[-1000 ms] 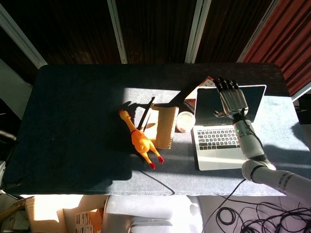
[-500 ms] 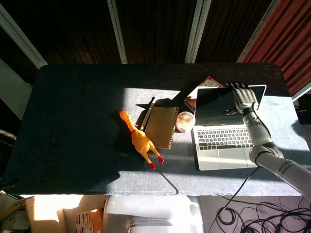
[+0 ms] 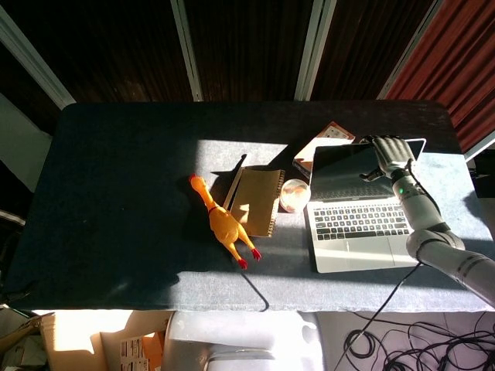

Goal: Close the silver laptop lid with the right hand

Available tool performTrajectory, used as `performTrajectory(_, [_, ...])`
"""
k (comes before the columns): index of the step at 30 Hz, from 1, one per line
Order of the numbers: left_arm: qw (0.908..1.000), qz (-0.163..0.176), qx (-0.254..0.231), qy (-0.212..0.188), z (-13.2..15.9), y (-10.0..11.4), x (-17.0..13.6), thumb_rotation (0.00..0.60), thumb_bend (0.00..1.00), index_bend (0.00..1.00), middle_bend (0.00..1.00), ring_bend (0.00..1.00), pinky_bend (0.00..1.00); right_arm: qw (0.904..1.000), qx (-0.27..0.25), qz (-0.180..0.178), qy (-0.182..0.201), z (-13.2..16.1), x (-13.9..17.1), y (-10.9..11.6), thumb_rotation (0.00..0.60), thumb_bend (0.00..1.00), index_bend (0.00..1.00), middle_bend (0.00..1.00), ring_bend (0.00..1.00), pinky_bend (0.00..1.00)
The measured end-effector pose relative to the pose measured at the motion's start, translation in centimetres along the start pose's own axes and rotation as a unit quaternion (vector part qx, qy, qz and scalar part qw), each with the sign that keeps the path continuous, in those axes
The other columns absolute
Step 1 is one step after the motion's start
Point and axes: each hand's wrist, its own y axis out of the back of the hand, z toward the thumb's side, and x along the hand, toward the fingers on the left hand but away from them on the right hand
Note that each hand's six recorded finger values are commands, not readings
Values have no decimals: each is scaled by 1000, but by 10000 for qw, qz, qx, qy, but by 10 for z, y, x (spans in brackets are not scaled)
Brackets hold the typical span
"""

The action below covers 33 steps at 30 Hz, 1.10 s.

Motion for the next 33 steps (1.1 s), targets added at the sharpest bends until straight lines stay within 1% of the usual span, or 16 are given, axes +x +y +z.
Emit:
performTrajectory(8, [9999, -32, -104, -59, 1, -1, -1, 600, 78, 0, 96, 46, 155, 9991, 242, -26, 352, 2, 38, 4, 600, 100, 298, 389, 268, 414])
performTrajectory(13, [9999, -45, -111, -25, -1, -2, -3, 600, 79, 0, 96, 46, 155, 9969, 564, 11, 555, 0, 71, 0, 600, 100, 209, 388, 222, 392])
performTrajectory(19, [9998, -139, -165, 16, -4, -6, -6, 600, 80, 0, 97, 46, 155, 9917, 1083, -165, 675, -10, 119, -5, 600, 99, 116, 360, 196, 365])
performTrajectory(23, [9995, -230, -226, -5, 0, -8, -8, 600, 80, 0, 97, 46, 155, 9877, 1365, -224, 729, -20, 147, -19, 600, 99, 54, 336, 184, 348])
performTrajectory(26, [9995, -260, -186, -54, 5, -8, -10, 600, 80, 0, 96, 46, 155, 9849, 1514, -174, 827, -26, 163, -35, 600, 99, 22, 322, 177, 341])
performTrajectory(31, [9995, -256, -129, -158, 13, -7, -12, 600, 79, 0, 97, 46, 155, 9810, 1647, -52, 1019, -35, 178, -65, 600, 99, 4, 310, 176, 340])
performTrajectory(33, [9994, -268, -153, -170, 15, -7, -13, 600, 79, 0, 97, 46, 155, 9797, 1683, -32, 1092, -39, 182, -76, 600, 100, 0, 290, 176, 340])
